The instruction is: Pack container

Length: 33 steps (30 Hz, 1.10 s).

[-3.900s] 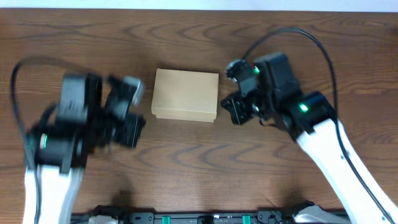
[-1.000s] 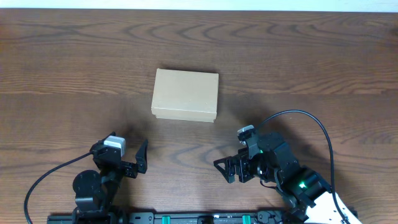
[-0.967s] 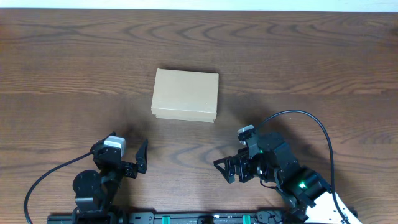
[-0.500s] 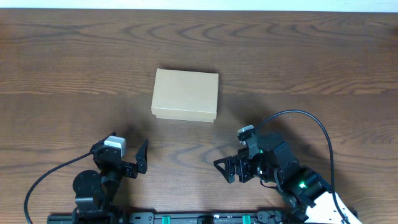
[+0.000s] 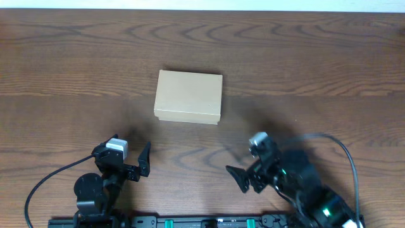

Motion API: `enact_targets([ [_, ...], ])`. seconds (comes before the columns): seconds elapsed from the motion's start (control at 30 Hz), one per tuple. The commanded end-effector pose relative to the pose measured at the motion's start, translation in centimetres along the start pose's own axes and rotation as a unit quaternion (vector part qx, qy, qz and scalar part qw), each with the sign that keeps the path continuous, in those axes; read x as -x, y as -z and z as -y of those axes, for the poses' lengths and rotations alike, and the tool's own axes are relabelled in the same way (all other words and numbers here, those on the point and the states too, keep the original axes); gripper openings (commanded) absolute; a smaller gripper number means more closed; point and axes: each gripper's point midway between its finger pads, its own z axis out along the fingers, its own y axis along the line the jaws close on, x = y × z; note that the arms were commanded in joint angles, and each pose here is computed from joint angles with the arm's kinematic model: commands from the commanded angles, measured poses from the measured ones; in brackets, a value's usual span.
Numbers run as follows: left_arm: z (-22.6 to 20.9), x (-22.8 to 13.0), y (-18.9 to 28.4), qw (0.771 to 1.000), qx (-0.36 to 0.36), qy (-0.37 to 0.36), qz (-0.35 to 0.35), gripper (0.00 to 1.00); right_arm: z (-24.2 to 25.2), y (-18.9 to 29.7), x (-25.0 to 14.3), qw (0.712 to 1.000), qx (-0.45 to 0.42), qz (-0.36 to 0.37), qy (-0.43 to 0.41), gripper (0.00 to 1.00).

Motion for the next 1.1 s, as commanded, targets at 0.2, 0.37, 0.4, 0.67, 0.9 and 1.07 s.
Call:
enact_targets([
  [0.2,0.3,-0.9,-0.3,1.000,-0.011,-0.001,-0.007,0.95,0.4,0.5,-2.6,0.994,-0.002,0.068,0.084,0.99],
  [0.37,0.3,-0.9,-0.3,1.000,-0.011,-0.001,-0.007,0.95,0.2,0.5,-2.9,0.991,0.008,0.097,0.092,0.99],
  [0.4,0.3,-0.9,-0.3,1.000,-0.011,-0.001,-0.007,0.95,0.1,0.7,-2.7,0.990,0.009,0.105,0.094,0.99],
  [0.67,0.3,-0.9,-0.3,1.000,-0.011,-0.001,-0.007,0.95,-0.2,1.2,-1.9,0.987,0.013,0.129,0.099,0.99],
  [0.9,0.3,-0.9,-0.3,1.000,-0.011,-0.001,-0.007,0.95,-0.2,1.2,-1.9,0.987,0.013,0.129,0.099,0.99],
  [1.07,0.3,-0.9,-0.3,1.000,-0.011,-0.001,-0.007,0.95,-0.2,1.2,-1.9,0.987,0.013,0.129,0.099,0.99],
])
